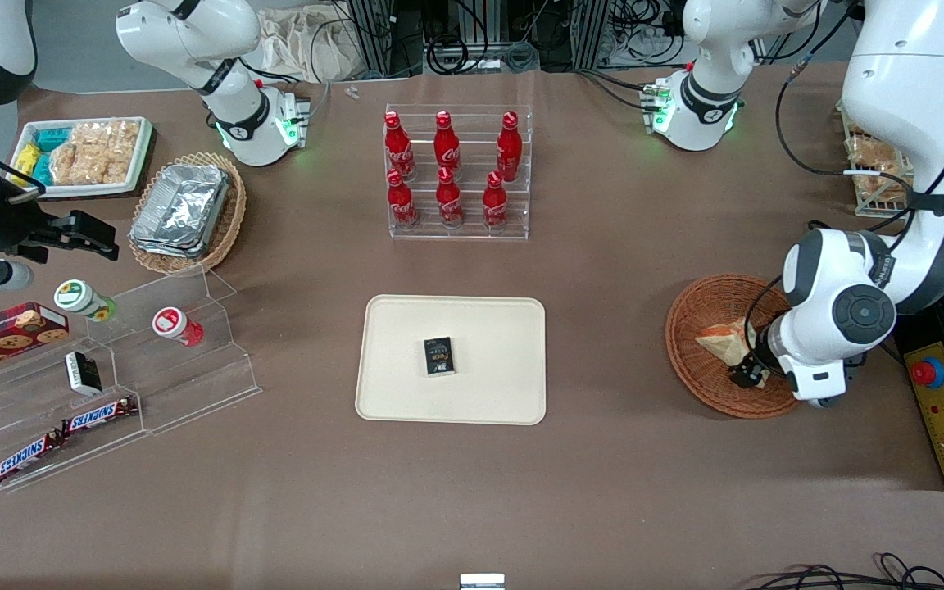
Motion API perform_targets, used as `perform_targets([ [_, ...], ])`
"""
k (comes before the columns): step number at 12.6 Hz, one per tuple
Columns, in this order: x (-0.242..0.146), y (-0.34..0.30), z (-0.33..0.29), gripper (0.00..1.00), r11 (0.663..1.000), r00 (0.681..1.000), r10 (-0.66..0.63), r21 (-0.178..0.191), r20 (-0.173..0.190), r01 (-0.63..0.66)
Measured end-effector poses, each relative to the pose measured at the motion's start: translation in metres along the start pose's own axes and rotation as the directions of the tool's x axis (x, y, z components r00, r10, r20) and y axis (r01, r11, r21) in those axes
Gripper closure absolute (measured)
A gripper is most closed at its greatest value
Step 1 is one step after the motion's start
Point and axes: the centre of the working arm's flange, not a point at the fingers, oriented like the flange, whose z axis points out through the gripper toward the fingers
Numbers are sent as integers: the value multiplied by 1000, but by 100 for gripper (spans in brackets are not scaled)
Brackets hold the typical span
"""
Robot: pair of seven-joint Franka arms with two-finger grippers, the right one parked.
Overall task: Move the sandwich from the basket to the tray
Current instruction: 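Close the left gripper on the triangular sandwich, then lift the sandwich up out of the basket with the left gripper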
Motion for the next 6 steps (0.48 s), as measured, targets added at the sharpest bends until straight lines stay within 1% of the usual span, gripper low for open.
perform_targets([
  [2, -4, -2, 6, 0, 999, 1000, 18, 32, -9, -18],
  [3, -7, -5, 13, 0, 999, 1000, 23, 47, -6, -23],
  [5, -16, -12, 35, 0, 996, 999, 28, 86, 21, -30],
  [6, -18, -13, 43, 0, 995, 999, 26, 95, 30, -28],
])
